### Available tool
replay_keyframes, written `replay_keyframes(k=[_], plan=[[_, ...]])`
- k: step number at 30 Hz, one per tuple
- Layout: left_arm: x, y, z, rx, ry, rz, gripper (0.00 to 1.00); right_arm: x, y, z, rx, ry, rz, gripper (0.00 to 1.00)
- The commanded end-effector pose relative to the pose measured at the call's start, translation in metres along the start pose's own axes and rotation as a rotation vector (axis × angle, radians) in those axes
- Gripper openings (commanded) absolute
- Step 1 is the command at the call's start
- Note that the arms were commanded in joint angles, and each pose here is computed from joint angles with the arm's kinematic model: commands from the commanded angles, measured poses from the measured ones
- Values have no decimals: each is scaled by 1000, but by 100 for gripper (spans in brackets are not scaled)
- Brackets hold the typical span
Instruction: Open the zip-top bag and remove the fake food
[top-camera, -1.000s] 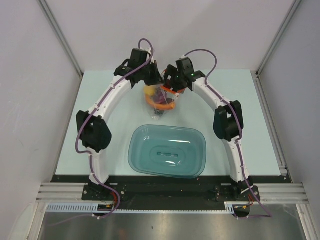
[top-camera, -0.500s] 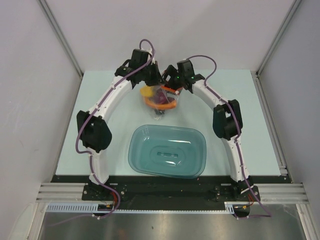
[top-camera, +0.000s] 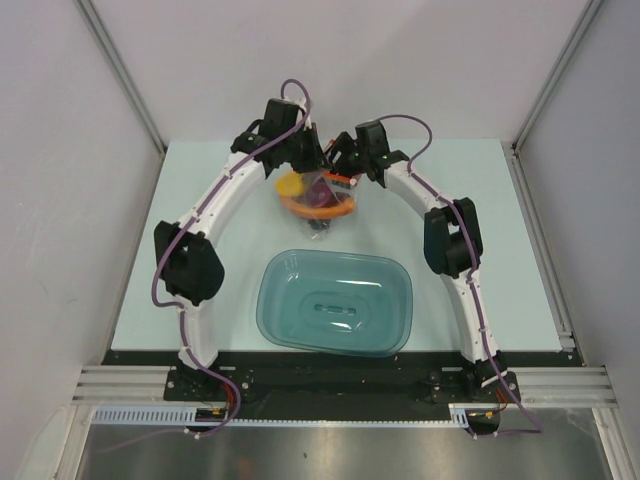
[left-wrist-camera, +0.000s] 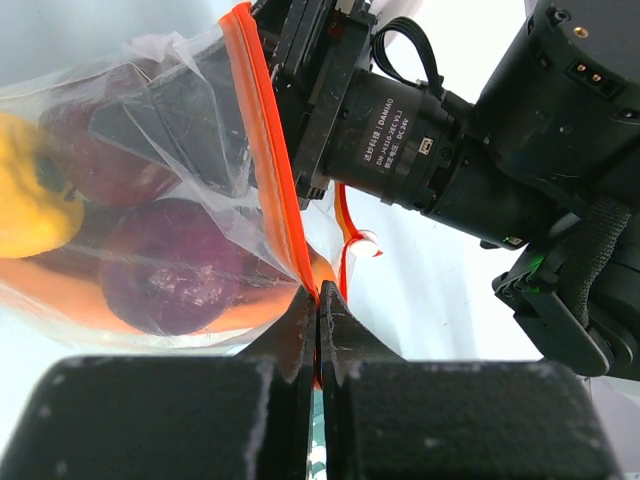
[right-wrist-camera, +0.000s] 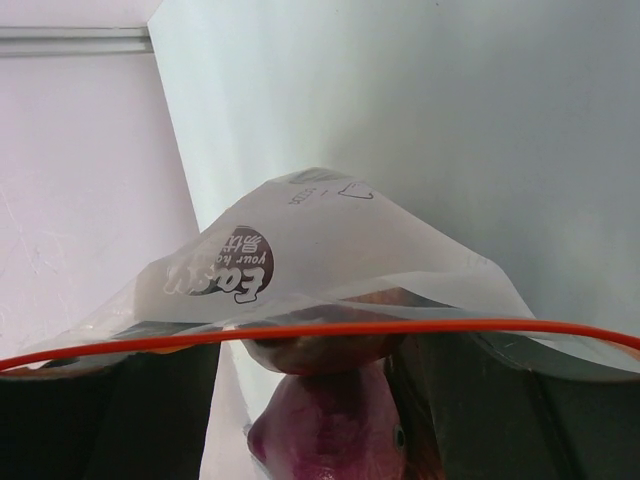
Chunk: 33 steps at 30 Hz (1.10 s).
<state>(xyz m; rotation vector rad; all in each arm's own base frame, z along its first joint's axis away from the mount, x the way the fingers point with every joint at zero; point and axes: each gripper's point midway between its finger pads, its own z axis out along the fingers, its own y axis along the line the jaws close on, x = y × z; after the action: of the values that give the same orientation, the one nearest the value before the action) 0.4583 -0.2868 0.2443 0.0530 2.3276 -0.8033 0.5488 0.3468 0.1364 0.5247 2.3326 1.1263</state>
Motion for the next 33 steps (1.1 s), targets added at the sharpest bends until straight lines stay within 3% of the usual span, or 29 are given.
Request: replay_keyframes(k=[1, 11, 14, 26, 33], plan=[[-1, -21, -13, 62, -8, 36, 0, -21, 13, -1, -51, -54, -31, 45], [-3, -3, -20, 33, -40, -1, 0, -12, 45, -42, -41, -67, -242, 7], [-11, 3, -25, 20, -63, -9, 0, -7, 48, -59, -9, -71, -306, 1], [-20, 7, -36, 29, -95, -15, 0, 16, 47, -115, 59, -35, -474, 1], [-20, 12, -42, 34, -101, -15, 0, 15, 52, -178, 112, -60, -619, 0]])
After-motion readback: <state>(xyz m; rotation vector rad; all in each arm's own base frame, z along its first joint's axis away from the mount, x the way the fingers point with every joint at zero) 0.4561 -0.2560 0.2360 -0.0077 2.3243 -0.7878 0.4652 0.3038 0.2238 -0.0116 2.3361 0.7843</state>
